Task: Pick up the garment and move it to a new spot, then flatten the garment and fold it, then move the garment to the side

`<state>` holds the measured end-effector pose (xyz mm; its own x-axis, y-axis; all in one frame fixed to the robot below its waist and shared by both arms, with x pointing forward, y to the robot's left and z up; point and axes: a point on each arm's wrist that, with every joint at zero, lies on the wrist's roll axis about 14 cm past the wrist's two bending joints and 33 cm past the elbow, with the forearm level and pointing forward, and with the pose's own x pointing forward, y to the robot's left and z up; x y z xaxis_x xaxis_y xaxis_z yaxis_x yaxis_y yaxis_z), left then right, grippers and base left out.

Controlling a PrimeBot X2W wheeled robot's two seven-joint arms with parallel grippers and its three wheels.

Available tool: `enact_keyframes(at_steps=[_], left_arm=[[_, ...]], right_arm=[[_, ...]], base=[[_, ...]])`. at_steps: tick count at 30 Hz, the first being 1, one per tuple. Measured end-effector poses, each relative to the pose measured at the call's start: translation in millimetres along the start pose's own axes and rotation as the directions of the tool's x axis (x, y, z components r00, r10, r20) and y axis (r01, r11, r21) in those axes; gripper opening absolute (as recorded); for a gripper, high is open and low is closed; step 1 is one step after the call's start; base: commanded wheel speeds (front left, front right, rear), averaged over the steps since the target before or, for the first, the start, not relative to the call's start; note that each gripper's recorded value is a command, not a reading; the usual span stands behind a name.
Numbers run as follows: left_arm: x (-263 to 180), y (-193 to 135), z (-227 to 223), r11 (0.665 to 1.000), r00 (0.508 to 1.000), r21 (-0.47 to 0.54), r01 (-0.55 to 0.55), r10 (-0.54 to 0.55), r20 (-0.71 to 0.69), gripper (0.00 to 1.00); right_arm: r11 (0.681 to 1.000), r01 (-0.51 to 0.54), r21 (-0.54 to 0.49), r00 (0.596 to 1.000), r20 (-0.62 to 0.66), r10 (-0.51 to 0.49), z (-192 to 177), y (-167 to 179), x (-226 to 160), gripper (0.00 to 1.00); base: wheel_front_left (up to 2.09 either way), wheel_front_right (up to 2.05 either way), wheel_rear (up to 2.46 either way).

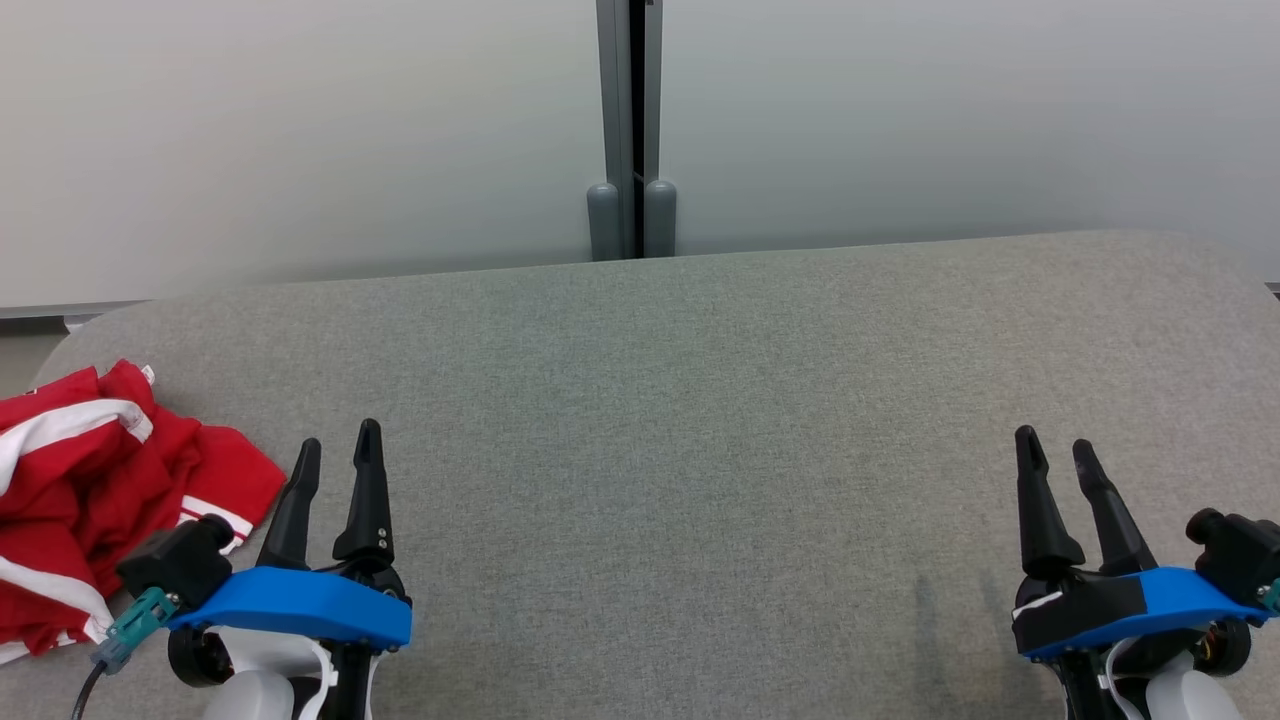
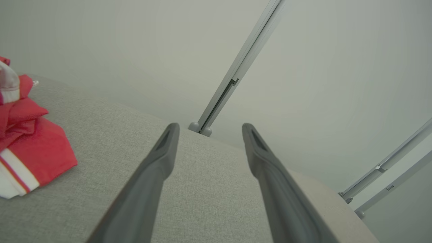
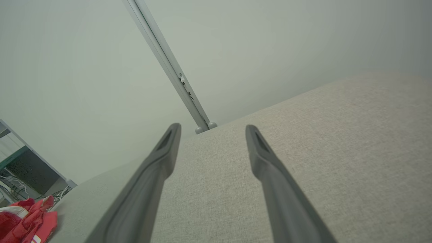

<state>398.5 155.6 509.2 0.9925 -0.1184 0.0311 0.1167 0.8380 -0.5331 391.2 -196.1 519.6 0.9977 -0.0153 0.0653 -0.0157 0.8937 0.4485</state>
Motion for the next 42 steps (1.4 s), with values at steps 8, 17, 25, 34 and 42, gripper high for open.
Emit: enact_keyframes(at_steps=[8,17,25,34,42], left_arm=[[0,1,-7,0.995,1.000,0.100,0.011,-0.009,-0.021,1.00],[-3,5,-18,0.986,0.999,0.167,0.013,-0.005,-0.050,1.00],[-5,8,-26,0.976,0.998,0.215,0.015,0.000,-0.070,1.00],[-8,13,-33,0.962,0.996,0.272,0.015,0.010,-0.088,1.00],[-8,16,-31,0.946,0.997,0.323,0.009,0.017,-0.077,1.00]], right_arm=[[0.997,-0.007,-0.082,1.000,-0.008,0.006,-4,0,0,1.00],[0.987,-0.020,-0.159,0.999,-0.033,0.015,-13,1,-1,1.00],[0.976,-0.035,-0.217,0.998,-0.056,0.024,-21,2,-2,1.00],[0.962,-0.049,-0.267,0.997,-0.074,0.030,-27,2,-4,1.00],[0.956,-0.054,-0.288,0.996,-0.082,0.031,-30,2,-6,1.00]], base=[[0.00,0.00,0.00],[0.00,0.00,0.00],[0.00,0.00,0.00],[0.00,0.00,0.00],[0.00,0.00,0.00]])
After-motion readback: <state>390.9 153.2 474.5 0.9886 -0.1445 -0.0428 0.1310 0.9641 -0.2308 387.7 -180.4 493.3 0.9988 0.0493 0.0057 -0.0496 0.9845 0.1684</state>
